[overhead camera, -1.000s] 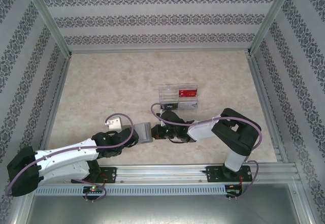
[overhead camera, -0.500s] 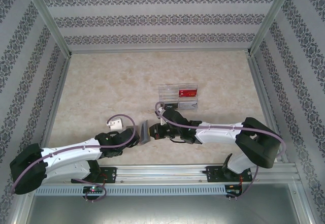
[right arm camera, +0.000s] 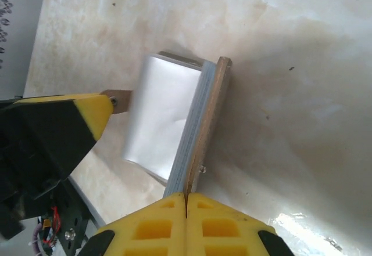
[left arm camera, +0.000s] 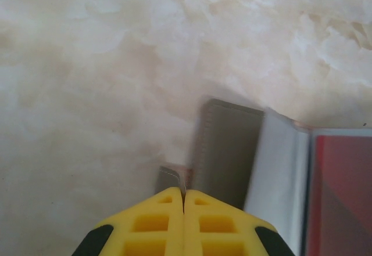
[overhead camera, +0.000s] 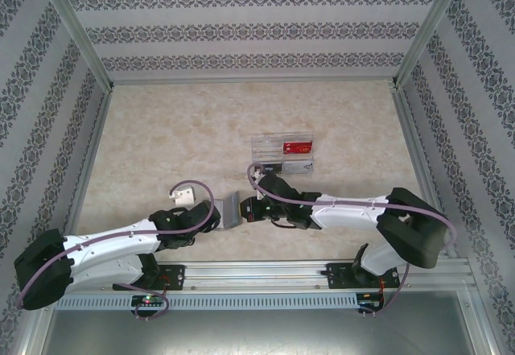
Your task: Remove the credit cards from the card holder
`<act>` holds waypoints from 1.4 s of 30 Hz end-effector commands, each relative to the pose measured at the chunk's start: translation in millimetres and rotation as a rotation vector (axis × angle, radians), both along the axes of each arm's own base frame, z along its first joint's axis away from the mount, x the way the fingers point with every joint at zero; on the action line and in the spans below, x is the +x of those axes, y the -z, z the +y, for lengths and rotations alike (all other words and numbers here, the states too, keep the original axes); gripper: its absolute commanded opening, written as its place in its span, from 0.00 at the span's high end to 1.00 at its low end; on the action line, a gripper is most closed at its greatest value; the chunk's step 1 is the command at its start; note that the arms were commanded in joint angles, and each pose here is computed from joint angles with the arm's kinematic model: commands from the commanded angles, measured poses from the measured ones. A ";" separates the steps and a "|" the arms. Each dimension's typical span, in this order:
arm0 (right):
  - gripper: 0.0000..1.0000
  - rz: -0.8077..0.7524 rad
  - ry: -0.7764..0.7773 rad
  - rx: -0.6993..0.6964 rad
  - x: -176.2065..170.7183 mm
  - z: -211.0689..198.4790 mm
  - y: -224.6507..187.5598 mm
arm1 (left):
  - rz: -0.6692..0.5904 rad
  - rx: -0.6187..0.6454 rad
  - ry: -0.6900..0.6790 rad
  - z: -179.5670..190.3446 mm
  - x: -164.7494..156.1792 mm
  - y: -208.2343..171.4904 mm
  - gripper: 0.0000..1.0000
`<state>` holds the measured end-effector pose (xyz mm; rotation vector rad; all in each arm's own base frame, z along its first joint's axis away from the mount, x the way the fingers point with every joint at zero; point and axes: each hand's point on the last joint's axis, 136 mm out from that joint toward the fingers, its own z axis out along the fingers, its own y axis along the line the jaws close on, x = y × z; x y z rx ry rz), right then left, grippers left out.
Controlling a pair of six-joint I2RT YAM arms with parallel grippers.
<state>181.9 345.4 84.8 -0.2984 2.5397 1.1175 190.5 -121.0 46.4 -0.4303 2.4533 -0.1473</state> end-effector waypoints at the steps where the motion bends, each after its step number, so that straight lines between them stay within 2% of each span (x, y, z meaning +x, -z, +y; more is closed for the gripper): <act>1: 1.00 -0.070 -0.021 0.074 2.8 9.5 -32.2 | -0.002 0.009 0.010 1.1 2.5 2.8 1.00; 5: 1.00 -0.051 -0.056 0.095 0.3 23.1 -36.4 | 0.016 -0.003 0.028 -8.7 4.8 5.3 1.00; 11: 1.00 0.008 -0.034 0.051 1.2 24.1 -12.0 | 0.031 0.006 0.056 -16.4 7.0 5.0 1.00; 20: 1.00 -0.020 -0.014 0.024 5.4 20.8 -13.9 | 0.028 0.045 0.043 -9.3 7.5 -4.6 1.00; 22: 1.00 -0.022 0.011 0.003 6.3 11.6 -6.9 | 0.026 0.061 0.041 -4.2 5.9 -10.8 0.94; 25: 1.00 -0.031 0.045 -0.027 6.6 -3.2 4.1 | 0.010 0.067 0.042 3.0 3.3 -21.4 0.73; 27: 1.00 -0.040 0.052 -0.039 6.3 -8.7 9.8 | -0.011 0.042 0.057 2.7 2.6 -29.8 0.68; 35: 1.00 -0.039 0.071 -0.048 5.4 -15.2 29.2 | -0.102 -0.215 0.239 -44.3 3.0 -57.8 0.67; 37: 1.00 -0.037 0.072 -0.046 4.9 -14.7 30.3 | -0.104 -0.223 0.248 -47.2 3.4 -60.2 0.65; 38: 1.00 -0.036 0.077 -0.047 5.1 -15.4 31.2 | -0.100 -0.210 0.230 -43.6 3.7 -59.8 0.61; 39: 1.00 -0.037 0.075 -0.045 4.5 -15.1 30.9 | -0.094 -0.184 0.199 -36.9 4.4 -59.0 0.56; 41: 1.00 -0.039 0.076 -0.046 4.2 -15.5 30.7 | -0.074 -0.080 0.101 -10.4 3.7 -56.8 0.56; 42: 1.00 -0.041 0.077 -0.047 4.1 -15.7 30.5 | -0.073 -0.060 0.101 -7.8 3.7 -57.5 0.56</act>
